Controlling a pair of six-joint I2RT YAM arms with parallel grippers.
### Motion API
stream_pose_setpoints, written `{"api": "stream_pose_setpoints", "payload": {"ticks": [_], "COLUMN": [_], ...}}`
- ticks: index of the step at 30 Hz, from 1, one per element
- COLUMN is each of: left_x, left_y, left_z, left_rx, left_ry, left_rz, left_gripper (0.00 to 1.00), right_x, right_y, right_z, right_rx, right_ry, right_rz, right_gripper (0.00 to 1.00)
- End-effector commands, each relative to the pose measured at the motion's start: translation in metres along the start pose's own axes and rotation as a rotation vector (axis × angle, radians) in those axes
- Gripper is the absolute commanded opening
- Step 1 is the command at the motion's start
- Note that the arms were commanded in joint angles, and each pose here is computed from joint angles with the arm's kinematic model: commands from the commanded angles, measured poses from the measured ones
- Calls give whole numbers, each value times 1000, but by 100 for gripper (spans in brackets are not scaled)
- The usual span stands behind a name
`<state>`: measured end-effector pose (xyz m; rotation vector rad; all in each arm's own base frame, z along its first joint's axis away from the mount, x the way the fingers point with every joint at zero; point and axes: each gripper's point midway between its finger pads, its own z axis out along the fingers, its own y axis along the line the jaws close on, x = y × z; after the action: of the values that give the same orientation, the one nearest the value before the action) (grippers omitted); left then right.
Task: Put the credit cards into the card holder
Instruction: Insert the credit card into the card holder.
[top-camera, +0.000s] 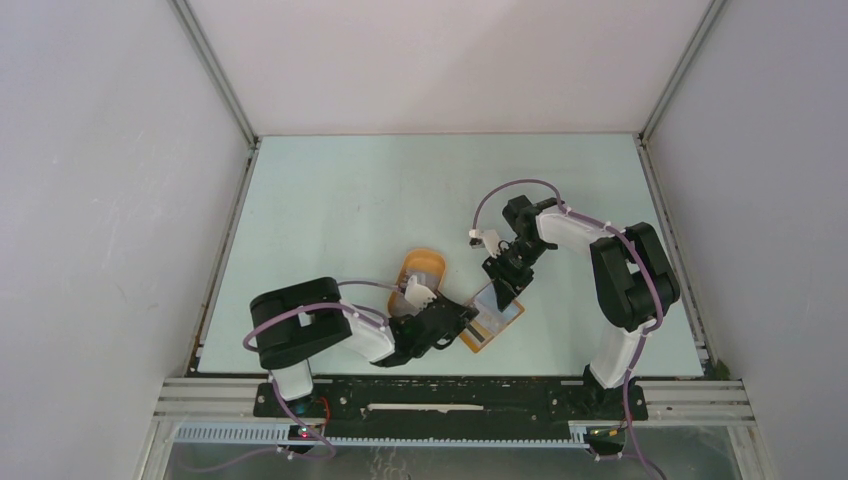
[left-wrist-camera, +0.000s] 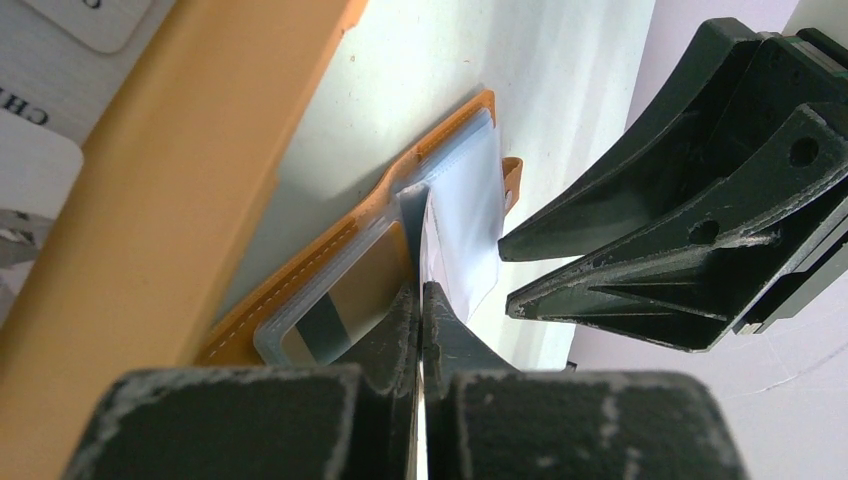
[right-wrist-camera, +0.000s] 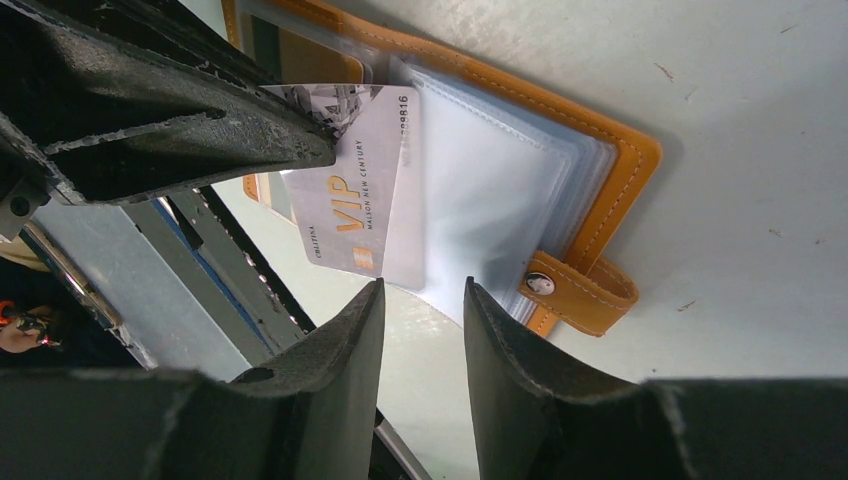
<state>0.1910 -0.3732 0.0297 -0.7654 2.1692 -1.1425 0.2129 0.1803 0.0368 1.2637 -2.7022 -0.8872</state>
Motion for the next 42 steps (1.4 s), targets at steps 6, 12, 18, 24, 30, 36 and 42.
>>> {"api": "stream_pose_setpoints", "payload": {"ticks": [6,12,18,24,30,36,42], "left_x": [6,6,6,9,6,7,9], "left_y": [9,9,11,6,6,5,6], "left_z": [10,10,11,18,19,23,26], "left_rx": [-38,-39,-31,-13,-13,-2,2], "left_ry": [27,31,38,56,52,69,82], "left_rz": [70,53,27,30,36,36,36], "left_gripper": [0,1,6,8,12,16,18], "right_x": [-7,-9,-11,-16,-20,-26,-27], "right_y": [2,3,4,7,7,17,41], "right_z": [-3,-5,-7,-15,-23,-38,-61], "right_rx": [-3,-3,0,9,39,63,103], "right_ry": [-14,-21,-32,-69,-108,-180,-302], "right_rz": [-25,-27,-36,-52,-80,-173,-423], "right_gripper": [44,43,43,43,44,44,39]}}
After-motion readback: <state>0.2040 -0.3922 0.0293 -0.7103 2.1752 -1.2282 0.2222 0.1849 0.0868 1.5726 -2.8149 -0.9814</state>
